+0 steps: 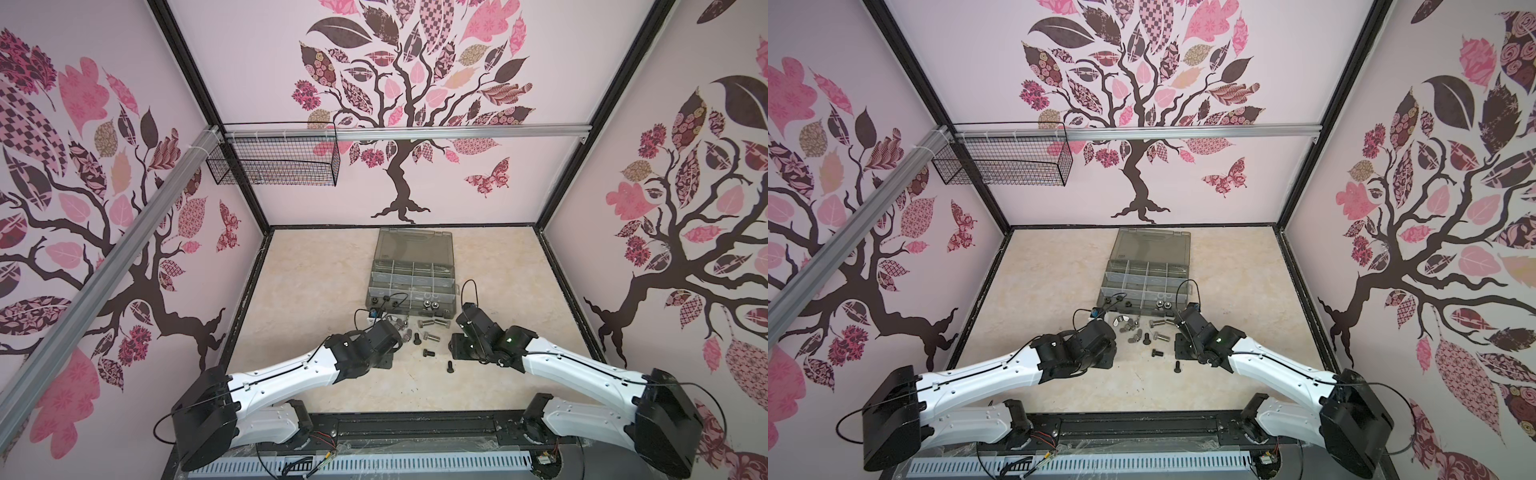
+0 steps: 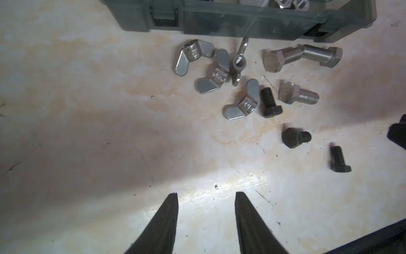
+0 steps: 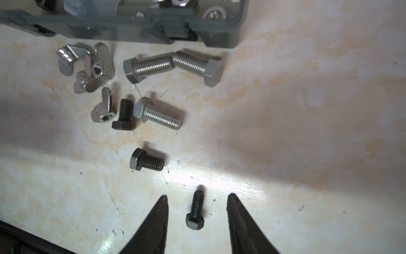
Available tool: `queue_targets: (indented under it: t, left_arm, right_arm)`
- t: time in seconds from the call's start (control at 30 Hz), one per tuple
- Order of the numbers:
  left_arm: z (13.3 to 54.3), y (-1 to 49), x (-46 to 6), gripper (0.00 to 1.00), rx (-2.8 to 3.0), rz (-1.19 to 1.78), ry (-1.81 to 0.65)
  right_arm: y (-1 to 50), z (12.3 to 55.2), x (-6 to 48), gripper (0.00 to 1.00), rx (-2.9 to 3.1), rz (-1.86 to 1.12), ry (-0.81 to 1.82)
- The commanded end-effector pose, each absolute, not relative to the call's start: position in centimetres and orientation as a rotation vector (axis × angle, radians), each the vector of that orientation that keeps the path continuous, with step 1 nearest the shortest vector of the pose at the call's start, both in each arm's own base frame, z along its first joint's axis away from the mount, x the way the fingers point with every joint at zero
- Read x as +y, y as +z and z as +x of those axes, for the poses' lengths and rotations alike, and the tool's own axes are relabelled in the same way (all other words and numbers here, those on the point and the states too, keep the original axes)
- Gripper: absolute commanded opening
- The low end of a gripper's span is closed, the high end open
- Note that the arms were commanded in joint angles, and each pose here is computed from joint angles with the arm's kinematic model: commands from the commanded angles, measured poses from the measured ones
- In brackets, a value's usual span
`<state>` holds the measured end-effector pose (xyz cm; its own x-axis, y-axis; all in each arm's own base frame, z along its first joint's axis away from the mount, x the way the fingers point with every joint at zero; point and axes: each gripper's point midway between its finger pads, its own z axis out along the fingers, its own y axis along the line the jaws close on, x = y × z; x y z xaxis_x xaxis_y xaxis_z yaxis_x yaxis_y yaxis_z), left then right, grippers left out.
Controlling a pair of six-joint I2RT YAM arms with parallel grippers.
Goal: Sort the screws and nuts into containers
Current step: Rotate the screw at the bottom-center of the table.
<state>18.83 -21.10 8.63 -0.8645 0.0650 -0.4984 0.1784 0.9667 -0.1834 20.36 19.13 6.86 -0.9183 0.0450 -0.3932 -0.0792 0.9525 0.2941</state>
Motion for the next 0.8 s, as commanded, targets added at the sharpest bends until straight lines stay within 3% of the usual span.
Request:
queue_targets:
  t: [0.0,0.77]
  left_arm:
    - [18.3,7.9,-19.1,0.47,2.607,0.100,-0.272]
    - [16.8,6.3,-17.4,0.48,2.614,0.039,-0.329]
  right_arm:
    - [7.5,21.0,21.9,0.49,2.684,-0.035,0.500]
    - [4.5,20.3,26.2,0.54,2.781,-0.121,0.463]
